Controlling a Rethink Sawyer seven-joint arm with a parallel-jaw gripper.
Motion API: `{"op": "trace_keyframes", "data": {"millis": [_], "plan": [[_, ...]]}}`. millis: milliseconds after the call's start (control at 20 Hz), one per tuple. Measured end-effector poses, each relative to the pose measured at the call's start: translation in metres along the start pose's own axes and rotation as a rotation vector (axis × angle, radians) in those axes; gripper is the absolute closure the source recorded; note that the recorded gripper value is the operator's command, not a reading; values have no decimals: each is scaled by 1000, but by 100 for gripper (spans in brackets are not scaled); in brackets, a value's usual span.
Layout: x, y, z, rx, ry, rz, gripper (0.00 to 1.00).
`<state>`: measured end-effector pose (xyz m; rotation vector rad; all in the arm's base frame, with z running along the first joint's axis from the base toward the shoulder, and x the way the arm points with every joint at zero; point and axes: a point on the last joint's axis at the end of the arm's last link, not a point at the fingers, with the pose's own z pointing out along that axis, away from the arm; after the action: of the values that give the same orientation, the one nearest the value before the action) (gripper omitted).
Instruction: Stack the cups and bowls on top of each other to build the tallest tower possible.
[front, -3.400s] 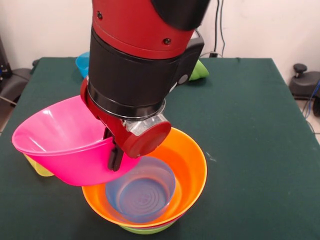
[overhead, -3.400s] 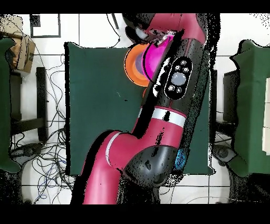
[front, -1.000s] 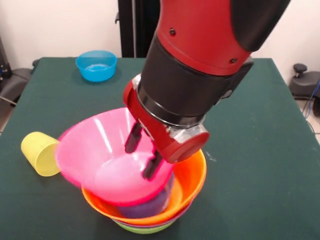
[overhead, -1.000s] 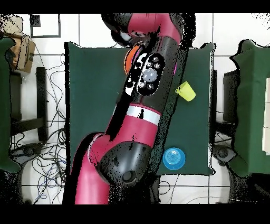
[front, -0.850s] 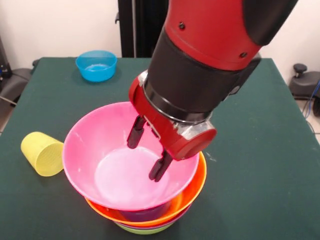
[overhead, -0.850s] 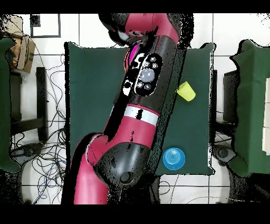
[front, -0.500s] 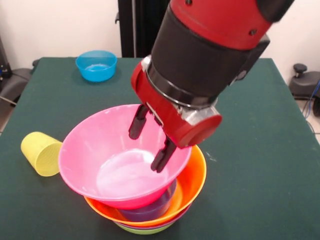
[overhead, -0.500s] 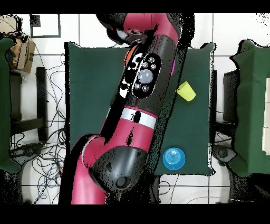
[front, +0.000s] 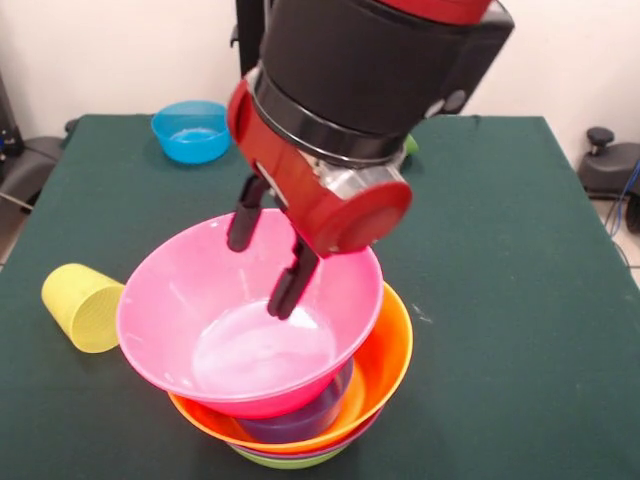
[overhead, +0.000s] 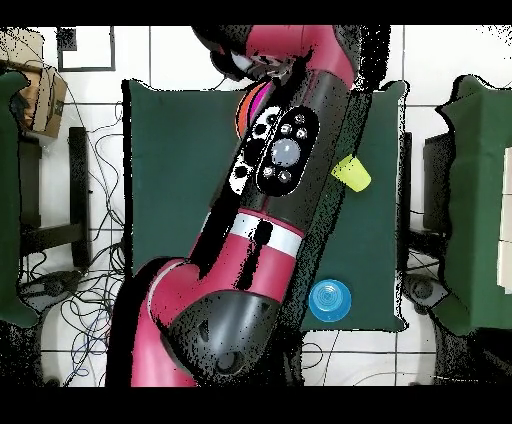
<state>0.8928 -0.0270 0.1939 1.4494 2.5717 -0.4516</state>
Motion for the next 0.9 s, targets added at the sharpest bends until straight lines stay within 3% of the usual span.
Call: {"op": "trace_keyframes", "data": {"millis": [500, 700, 900], "plan": [[-27, -30, 13, 36, -74, 27, 0], [-45, -59, 28, 47, -106, 43, 0], [-61, -93, 35, 53, -95, 29, 0]]}}
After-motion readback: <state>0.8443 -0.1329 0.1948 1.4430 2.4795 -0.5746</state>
